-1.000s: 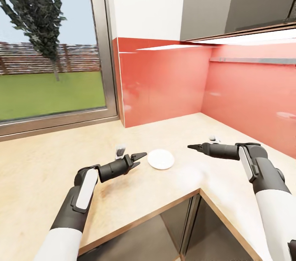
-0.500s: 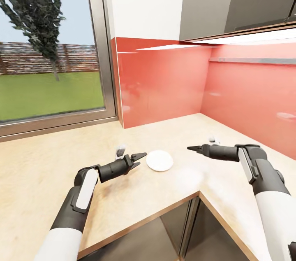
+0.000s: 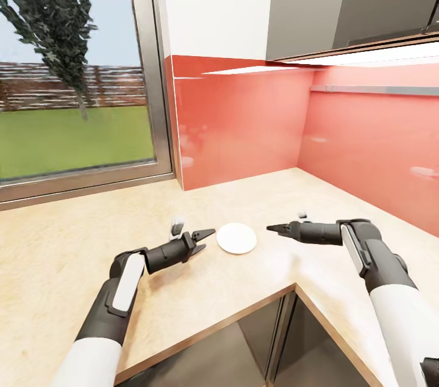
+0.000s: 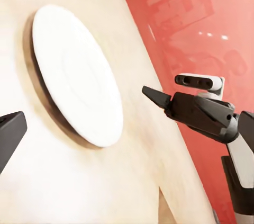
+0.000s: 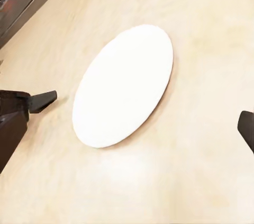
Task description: Set up a coffee station on the kitchen countertop: keep the coffee maker on the countertop, move the bottle of coffee from the kitchen shelf to the counter next to the coffee maker, place a paper coffee filter on top of the coffee maker, put the saucer next to the coffee maker with the coffee cup on the saucer, and place the electric kettle next to the coffee maker.
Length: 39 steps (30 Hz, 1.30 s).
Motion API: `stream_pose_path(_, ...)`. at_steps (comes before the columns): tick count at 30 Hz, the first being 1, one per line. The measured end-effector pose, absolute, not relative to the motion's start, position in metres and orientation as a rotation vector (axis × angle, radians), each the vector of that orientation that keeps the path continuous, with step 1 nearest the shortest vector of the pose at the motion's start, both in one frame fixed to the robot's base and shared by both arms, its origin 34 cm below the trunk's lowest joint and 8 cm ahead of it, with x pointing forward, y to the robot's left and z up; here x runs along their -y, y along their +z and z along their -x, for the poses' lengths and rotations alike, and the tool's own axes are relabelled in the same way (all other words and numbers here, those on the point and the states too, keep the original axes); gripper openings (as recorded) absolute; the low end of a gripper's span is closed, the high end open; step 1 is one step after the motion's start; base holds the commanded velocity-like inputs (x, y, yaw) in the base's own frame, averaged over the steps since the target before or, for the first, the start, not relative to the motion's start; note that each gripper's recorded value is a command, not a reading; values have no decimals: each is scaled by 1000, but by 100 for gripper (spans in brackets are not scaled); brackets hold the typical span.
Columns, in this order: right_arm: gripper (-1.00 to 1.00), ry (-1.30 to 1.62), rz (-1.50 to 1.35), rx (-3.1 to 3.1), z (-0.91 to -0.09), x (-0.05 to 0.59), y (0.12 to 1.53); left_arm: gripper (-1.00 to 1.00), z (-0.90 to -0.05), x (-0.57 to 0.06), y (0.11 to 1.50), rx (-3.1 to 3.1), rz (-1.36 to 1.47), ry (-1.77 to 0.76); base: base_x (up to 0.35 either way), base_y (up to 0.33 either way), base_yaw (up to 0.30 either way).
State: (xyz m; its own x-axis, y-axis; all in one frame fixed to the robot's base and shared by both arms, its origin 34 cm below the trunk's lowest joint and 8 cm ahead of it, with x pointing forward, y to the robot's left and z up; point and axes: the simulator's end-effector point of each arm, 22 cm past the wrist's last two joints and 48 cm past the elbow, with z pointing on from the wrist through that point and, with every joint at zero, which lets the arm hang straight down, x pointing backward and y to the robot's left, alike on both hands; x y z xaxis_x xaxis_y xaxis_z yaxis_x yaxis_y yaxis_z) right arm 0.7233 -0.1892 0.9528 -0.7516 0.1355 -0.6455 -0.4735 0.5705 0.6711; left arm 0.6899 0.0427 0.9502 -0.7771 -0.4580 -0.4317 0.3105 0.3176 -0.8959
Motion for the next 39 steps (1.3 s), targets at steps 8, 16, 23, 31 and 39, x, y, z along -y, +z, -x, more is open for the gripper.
stream_pose_path(8, 100, 1244, 254, -2166, -718, 168, 936, 100, -689, -40, 943, -1954, 146, -1533, 0, 0, 0)
stream_pose_path(16, 100, 1247, 255, -2163, -718, 167, 937, 100, -706, -22, 935, -2039, 162, -1500, 0, 0, 0)
stream_pose_path(23, 100, 1246, 256, -2163, -718, 167, 937, 100, -734, -12, 947, -2081, 151, -1474, 0, 0, 0)
stream_pose_path(31, 100, 1249, 254, -2168, -718, 166, 935, 100, -739, -17, 942, -2114, 166, -1419, 0, 0, 0)
stream_pose_path(39, 100, 1313, 259, -2148, -716, 136, 925, 100, -742, -19, 942, -2122, 168, -1399, 0, 0, 0)
